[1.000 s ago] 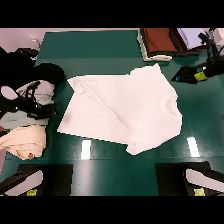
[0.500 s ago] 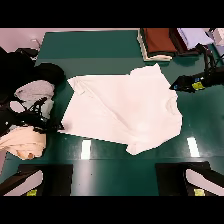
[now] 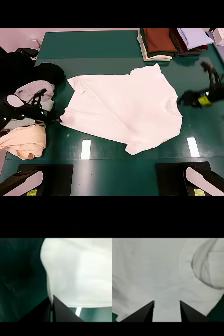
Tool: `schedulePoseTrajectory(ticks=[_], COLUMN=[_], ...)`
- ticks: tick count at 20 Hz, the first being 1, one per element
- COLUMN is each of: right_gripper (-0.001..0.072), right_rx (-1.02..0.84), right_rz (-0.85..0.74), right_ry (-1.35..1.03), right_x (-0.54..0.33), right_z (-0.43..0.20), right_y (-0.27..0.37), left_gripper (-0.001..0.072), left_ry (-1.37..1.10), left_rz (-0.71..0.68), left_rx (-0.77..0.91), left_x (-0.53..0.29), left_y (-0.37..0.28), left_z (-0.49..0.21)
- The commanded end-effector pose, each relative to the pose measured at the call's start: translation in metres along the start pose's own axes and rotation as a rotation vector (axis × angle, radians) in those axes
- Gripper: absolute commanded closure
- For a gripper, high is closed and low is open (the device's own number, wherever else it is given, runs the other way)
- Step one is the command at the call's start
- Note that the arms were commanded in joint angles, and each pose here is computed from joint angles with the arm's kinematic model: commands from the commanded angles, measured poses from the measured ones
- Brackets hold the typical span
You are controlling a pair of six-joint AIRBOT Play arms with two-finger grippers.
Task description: Fold the shirts.
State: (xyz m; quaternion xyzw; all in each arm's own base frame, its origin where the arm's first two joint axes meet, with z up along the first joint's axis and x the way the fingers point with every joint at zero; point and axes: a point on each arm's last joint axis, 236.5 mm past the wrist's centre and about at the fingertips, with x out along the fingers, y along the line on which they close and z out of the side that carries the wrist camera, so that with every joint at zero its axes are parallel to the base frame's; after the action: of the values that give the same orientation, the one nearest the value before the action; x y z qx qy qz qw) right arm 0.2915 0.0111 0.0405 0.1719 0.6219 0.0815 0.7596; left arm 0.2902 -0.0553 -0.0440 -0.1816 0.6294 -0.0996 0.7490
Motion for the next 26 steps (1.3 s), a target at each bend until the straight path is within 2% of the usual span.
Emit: schedulePoseTrajectory(ticks=[1, 4, 7, 11, 14, 17, 18, 22, 26], right_gripper=[0.0175, 0.0193, 0.0206, 0.0235, 0.0287, 0.0633, 0.0694, 0.0695, 0.0695], right_rx=[0.182, 0.308, 0.349, 0.306, 0.231, 0.131, 0.089, -0.077, -0.285], right_rz=[-0.045, 0.017, 0.103, 0.139, 0.138, 0.131, 0.119, 0.101, 0.068], right_ry=[0.195, 0.287, 0.322, 0.294, 0.250, 0.213, 0.200, 0.010, -0.467], right_x=[0.021, 0.048, 0.075, 0.107, 0.118, 0.119, 0.116, 0.060, -0.097], right_z=[-0.085, -0.131, -0.149, -0.151, -0.141, -0.129, -0.123, -0.061, 0.023], right_y=[-0.047, -0.049, -0.028, 0.000, 0.018, 0.031, 0.033, 0.058, 0.111], left_gripper=[0.0683, 0.0683, 0.0683, 0.0683, 0.0683, 0.0684, 0.0684, 0.0684, 0.0684], left_ry=[-0.056, -0.103, -0.107, -0.107, -0.108, -0.118, -0.145, -0.434, -0.832], left_rz=[-0.030, -0.055, -0.055, -0.055, -0.055, -0.054, -0.053, -0.045, -0.071], left_rx=[0.041, 0.045, 0.046, 0.046, 0.046, 0.051, 0.061, 0.168, 0.315], left_x=[-0.022, -0.030, -0.031, -0.031, -0.031, -0.034, -0.041, -0.129, -0.291], left_y=[-0.017, -0.026, -0.027, -0.027, -0.027, -0.028, -0.030, -0.065, -0.136], left_z=[0.024, 0.038, 0.039, 0.039, 0.040, 0.043, 0.047, 0.080, 0.088])
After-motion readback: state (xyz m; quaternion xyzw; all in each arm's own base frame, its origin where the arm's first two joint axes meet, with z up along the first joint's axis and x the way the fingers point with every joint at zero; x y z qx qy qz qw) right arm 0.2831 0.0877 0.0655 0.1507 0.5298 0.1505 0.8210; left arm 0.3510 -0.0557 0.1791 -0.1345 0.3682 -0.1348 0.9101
